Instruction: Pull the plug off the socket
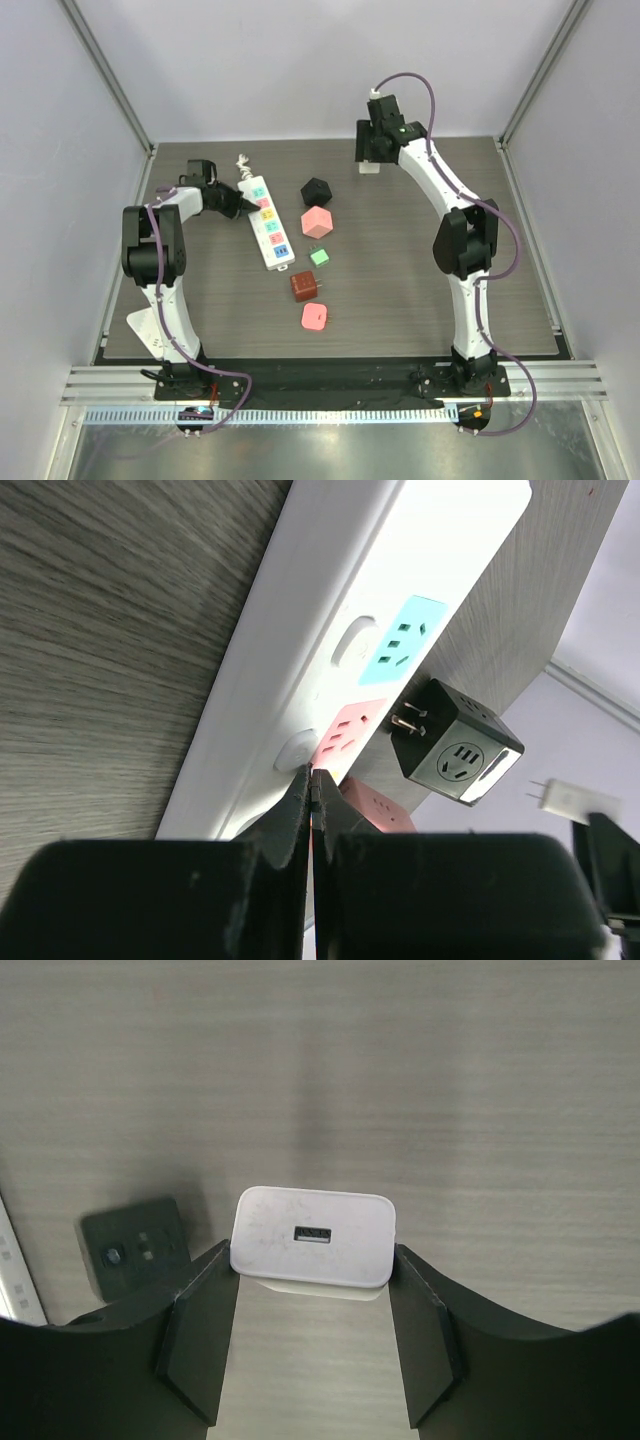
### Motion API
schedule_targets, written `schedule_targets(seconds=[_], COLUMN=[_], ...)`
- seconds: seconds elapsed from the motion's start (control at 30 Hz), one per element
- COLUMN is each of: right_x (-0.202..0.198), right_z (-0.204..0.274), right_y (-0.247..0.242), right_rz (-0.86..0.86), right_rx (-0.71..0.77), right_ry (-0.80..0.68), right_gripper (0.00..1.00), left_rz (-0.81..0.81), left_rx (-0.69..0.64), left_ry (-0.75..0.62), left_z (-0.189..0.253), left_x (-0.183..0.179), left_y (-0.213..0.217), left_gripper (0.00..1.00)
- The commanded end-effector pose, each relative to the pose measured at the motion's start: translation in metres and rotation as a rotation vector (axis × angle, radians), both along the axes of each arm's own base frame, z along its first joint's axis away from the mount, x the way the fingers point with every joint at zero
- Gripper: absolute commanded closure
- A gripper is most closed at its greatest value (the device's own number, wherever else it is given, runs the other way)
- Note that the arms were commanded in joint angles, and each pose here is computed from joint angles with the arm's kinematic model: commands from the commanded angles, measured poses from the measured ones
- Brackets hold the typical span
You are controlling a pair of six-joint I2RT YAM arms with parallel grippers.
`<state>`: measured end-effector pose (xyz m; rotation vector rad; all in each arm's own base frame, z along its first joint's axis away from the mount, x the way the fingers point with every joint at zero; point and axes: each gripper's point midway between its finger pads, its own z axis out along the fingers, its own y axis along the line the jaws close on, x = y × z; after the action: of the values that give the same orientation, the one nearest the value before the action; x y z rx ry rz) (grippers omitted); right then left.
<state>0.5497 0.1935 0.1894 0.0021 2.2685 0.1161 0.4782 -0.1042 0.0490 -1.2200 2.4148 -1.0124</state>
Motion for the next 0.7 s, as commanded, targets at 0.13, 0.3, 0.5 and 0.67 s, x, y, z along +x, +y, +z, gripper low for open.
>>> schedule_targets(seconds=[0.13,0.3,0.5,0.67], right_x=[-0.019,-0.024,-0.020,-0.017], right_z=[-0.041,-0.060,-0.081,-0.088], right_y=[0.012,0.021,0.023,0.029], right_rz=[0.157,0.214,0.208,0.220], right_rx=[0.032,0.051,0.046,0.068], right_ry=[0.185,0.243,0.286,0.295], right_gripper=[0.99,0.99,0.97,0.89], left_rz=[-0.016,-0.031,-0.038,-0.048], left_rx=[0.096,0.091,0.075,0.063], left_ry=[0.012,-0.030,-0.054,-0.088], left_z=[-0.013,-0.004,-0.001,0.004], left_x=[-0.012,-0.010,-0.008,-0.006], left_y=[0.012,0.010,0.007,0.004], left_gripper=[1.00,1.00,1.00,0.96])
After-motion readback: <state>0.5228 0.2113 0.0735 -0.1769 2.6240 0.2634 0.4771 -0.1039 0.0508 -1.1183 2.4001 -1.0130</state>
